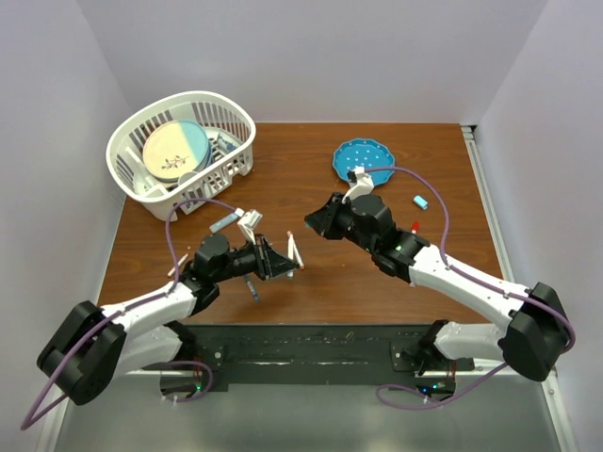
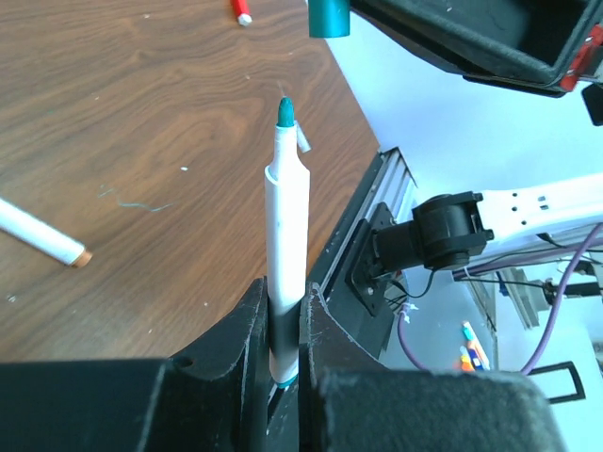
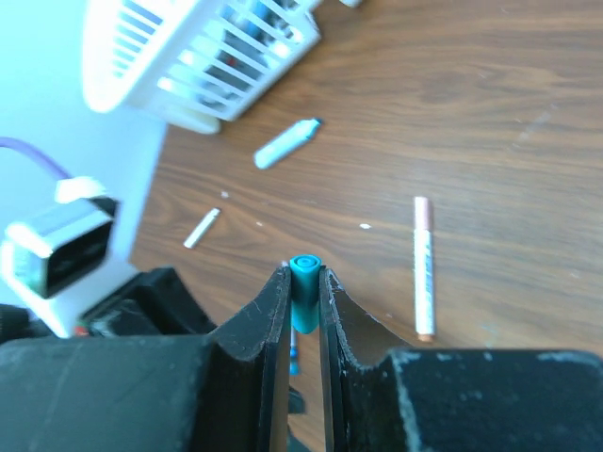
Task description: Insert the pens into the pen caps
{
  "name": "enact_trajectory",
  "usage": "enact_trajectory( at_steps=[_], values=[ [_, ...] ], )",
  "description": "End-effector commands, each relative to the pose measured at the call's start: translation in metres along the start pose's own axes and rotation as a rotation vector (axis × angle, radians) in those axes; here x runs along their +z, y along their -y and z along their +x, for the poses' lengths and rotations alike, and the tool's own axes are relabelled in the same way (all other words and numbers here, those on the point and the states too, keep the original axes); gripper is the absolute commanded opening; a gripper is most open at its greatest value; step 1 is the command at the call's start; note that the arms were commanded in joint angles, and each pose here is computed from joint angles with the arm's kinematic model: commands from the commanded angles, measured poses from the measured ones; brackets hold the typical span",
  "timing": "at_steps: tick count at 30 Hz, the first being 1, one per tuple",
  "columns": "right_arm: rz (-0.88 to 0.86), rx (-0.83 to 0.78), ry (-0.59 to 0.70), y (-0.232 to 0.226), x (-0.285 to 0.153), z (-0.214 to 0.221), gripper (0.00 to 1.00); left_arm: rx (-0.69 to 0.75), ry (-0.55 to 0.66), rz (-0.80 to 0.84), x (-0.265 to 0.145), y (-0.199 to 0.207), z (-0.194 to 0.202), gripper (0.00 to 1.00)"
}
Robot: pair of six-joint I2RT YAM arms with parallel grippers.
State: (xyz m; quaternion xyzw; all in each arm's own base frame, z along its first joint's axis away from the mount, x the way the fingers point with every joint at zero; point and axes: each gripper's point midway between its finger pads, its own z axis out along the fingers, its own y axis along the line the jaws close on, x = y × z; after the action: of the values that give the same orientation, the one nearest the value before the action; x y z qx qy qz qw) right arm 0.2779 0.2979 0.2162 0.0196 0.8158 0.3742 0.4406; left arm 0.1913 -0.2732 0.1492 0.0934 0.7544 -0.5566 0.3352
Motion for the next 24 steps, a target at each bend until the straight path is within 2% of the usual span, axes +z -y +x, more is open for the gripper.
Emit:
enact_trajectory(
  at_steps=[1, 24],
  values=[
    [-0.131, 0.054, 0.063, -0.031, -0.004, -0.017, 0.0, 0.052, 0.048, 0.128, 0.007, 0.03, -0.02, 0.0],
    [-0.132, 0.026, 0.038, -0.033, 0.011, -0.001, 0.0, 0.074, 0.029, 0.144, 0.013, 0.032, -0.022, 0.0]
  ],
)
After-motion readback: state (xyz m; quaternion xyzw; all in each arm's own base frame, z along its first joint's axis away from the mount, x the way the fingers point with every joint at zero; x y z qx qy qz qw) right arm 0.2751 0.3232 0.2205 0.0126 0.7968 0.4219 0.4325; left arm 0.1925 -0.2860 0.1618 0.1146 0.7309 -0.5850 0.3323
